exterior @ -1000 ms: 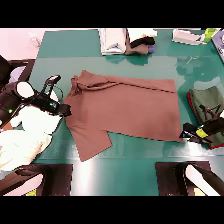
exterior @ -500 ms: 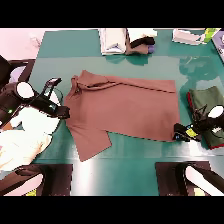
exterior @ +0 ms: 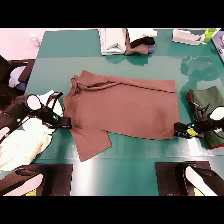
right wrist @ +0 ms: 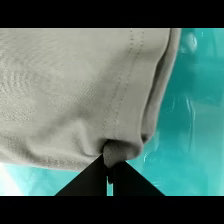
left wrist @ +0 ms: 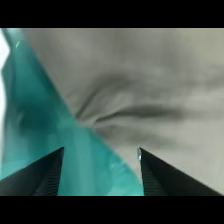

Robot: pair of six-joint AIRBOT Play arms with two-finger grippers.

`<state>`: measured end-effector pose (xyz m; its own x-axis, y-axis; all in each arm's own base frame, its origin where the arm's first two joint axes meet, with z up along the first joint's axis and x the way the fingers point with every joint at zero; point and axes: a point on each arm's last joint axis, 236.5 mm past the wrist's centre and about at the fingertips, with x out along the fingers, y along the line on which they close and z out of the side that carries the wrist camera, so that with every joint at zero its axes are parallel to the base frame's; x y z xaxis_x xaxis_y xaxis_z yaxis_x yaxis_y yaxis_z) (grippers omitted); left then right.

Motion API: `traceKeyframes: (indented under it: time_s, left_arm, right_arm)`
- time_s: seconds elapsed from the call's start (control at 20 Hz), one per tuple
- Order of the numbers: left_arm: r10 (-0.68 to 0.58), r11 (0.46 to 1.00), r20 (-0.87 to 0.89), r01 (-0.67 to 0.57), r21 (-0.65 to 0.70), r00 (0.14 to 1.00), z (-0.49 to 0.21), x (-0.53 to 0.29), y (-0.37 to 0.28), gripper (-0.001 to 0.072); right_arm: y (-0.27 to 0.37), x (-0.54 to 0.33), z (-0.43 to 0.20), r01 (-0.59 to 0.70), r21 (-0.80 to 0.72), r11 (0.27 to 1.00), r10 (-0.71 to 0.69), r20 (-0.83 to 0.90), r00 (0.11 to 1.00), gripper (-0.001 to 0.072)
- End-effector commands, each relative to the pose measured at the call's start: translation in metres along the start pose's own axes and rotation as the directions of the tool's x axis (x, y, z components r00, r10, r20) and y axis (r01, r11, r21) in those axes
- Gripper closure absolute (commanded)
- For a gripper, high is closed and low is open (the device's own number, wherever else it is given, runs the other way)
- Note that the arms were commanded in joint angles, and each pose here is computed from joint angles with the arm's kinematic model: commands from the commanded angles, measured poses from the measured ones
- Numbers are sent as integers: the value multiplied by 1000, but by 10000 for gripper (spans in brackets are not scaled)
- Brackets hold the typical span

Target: Fold the shirts.

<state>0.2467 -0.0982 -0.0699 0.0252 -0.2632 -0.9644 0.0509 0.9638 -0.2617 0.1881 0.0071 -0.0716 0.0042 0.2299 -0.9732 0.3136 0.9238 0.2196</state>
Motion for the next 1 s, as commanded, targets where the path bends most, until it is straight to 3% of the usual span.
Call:
traceKeyframes:
  time_s: [0.0,0.25,0.3,0.35,0.4,0.45,0.6,0.75,0.85,0.95]
  left_arm:
    - [-37,997,73,42,-64,997,8,17,-3,137]
    - [-44,996,135,54,-72,990,23,16,-4,139]
    - [-47,996,133,57,-73,990,22,16,-5,228]
    - [-48,996,132,58,-73,990,22,16,-5,364]
    - [-51,995,129,61,-73,990,21,15,-6,560]
    - [-53,996,131,61,-60,990,22,14,-7,682]
    - [-69,998,143,68,10,987,33,-9,-18,683]
    - [-90,992,363,52,113,928,80,-95,-41,683]
    - [-87,983,574,-23,182,814,108,-187,-56,682]
    - [-95,969,767,-116,216,635,116,-299,-72,682]
  right_arm:
    - [1,-3,1,-1,-4,1000,1,13,1000,695]
    - [3,-3,0,-8,-3,1000,8,9,1000,695]
    - [3,-3,0,-8,-3,1000,8,10,1000,696]
    - [3,-3,0,-8,-3,1000,8,11,1000,695]
    - [3,-3,1,-8,-3,1000,8,14,1000,695]
    - [3,-3,2,-8,-3,1000,8,16,1000,695]
    - [8,-19,17,-11,-17,1000,13,66,998,696]
    - [24,-76,54,-18,-63,998,31,218,975,696]
    - [43,-148,84,-13,-114,993,59,418,907,696]
    - [63,-236,99,5,-166,986,101,623,776,696]
